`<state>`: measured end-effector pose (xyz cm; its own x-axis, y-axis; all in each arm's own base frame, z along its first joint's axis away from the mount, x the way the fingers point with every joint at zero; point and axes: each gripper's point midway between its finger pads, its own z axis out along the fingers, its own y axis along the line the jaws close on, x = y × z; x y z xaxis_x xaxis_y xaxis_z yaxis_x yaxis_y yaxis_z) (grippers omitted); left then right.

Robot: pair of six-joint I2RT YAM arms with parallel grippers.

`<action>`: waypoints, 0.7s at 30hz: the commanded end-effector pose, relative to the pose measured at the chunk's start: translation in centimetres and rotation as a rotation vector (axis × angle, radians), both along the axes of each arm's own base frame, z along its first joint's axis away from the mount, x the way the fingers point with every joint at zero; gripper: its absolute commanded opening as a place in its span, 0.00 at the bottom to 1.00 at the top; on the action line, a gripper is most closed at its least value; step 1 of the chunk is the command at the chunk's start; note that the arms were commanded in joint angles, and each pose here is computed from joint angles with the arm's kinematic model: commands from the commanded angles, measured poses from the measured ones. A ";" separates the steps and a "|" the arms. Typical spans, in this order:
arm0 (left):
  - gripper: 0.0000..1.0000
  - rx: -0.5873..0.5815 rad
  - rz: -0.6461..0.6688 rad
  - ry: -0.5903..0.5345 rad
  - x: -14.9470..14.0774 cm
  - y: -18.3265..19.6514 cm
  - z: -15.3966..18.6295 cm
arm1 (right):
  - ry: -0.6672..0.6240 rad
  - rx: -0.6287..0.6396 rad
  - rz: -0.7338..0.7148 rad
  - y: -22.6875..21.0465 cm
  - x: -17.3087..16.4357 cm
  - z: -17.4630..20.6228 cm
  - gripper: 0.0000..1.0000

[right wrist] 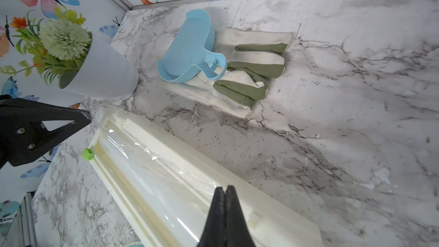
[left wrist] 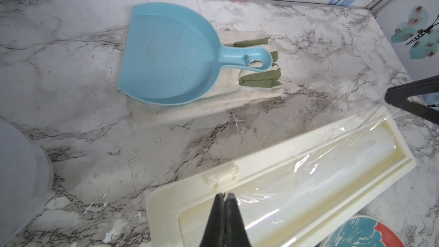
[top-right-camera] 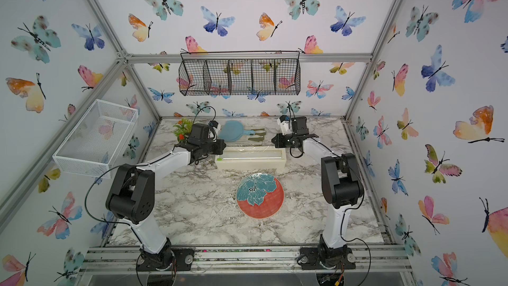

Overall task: Wrap the plate with plastic wrap
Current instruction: Pull the plastic wrap from the plastic wrap cutting box.

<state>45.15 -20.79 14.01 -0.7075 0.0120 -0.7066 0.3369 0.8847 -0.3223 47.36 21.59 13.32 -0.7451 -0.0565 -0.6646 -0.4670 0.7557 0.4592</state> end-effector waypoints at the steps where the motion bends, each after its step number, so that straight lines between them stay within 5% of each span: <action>1: 0.00 -0.034 -0.002 -0.058 -0.2 -0.3 3.0 | -0.055 0.017 -0.025 -0.2 0.1 2.3 0.02; 21: 0.00 -0.096 -0.030 -0.176 -2.3 -0.5 9.8 | -0.172 0.017 -0.078 -1.6 -1.3 8.7 0.02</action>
<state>43.38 -20.91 19.71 -0.6359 -0.0138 -0.7717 0.3792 0.8652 -0.3279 45.86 20.78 19.03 -0.6814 -0.0165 -0.7317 -0.4764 0.7690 0.4263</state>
